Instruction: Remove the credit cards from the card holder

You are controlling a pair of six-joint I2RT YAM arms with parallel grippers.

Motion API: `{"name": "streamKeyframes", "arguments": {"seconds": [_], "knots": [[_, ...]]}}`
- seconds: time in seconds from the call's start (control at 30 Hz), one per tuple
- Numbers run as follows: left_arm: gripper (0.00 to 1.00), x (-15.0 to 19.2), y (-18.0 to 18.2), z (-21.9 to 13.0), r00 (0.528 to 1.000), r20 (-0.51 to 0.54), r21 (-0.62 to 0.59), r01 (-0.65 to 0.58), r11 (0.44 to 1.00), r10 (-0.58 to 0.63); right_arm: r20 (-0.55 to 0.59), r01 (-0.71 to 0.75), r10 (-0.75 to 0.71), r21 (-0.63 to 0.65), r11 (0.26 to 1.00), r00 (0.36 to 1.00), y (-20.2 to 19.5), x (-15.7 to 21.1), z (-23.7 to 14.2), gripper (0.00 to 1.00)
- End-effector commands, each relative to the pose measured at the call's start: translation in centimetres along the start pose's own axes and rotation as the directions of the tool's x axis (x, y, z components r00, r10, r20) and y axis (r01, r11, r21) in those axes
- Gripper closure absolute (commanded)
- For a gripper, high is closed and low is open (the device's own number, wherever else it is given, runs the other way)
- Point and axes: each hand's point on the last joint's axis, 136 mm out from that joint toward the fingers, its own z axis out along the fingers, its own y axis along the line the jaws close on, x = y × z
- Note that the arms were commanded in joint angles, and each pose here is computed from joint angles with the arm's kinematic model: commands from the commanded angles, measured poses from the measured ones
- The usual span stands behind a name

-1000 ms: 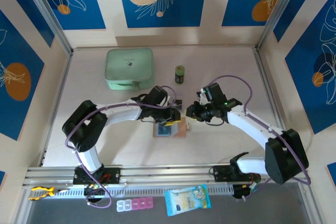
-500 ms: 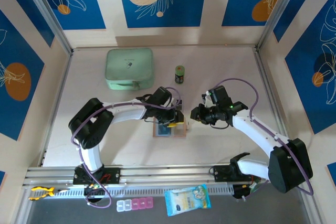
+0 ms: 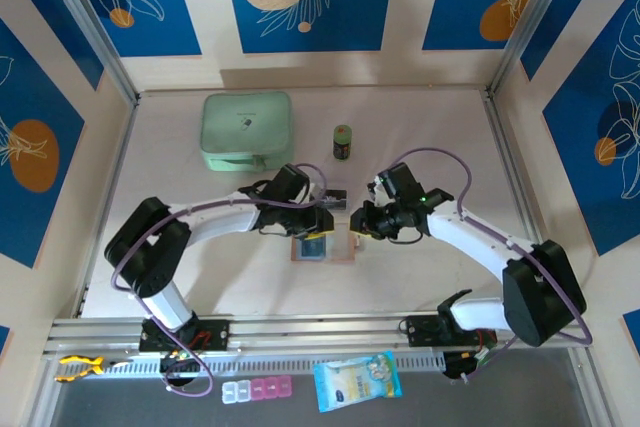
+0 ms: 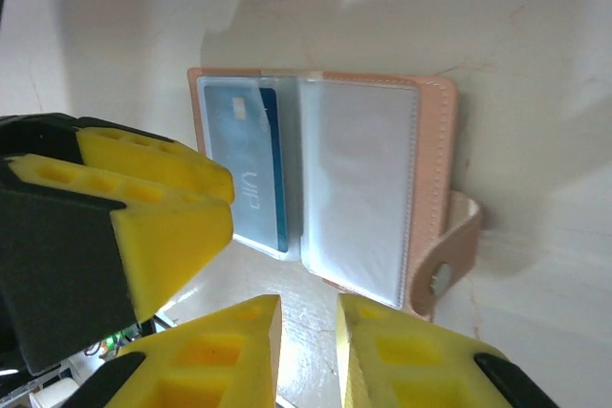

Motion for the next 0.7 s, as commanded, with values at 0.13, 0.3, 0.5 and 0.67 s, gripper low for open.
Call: {"name": "streamKeyframes", "arguments": {"seconds": [0.13, 0.3, 0.5, 0.67], "knots": [[0.7, 0.4, 3.5, -1.8, 0.999, 0.034, -0.079, 0.024, 0.997, -0.021, -0.025, 0.037, -0.038, -0.026, 0.999, 0.999, 2.8, -0.3, 1.5, 0.78], [0.75, 0.6, 5.8, -2.2, 0.998, 0.04, -0.137, 0.044, 0.99, -0.039, -0.053, 0.051, -0.052, -0.021, 0.998, 0.997, 3.6, -0.1, 2.8, 0.78], [0.77, 0.9, 7.9, -2.1, 0.999, 0.034, -0.214, 0.047, 0.976, -0.041, -0.083, 0.052, -0.053, -0.011, 0.999, 0.995, 3.6, 0.2, 4.1, 0.78], [0.77, 1.2, 8.4, -1.4, 0.998, 0.016, -0.214, 0.055, 0.975, -0.053, -0.104, 0.048, -0.049, -0.009, 0.999, 0.993, 3.5, 0.3, 5.1, 0.78]]}}
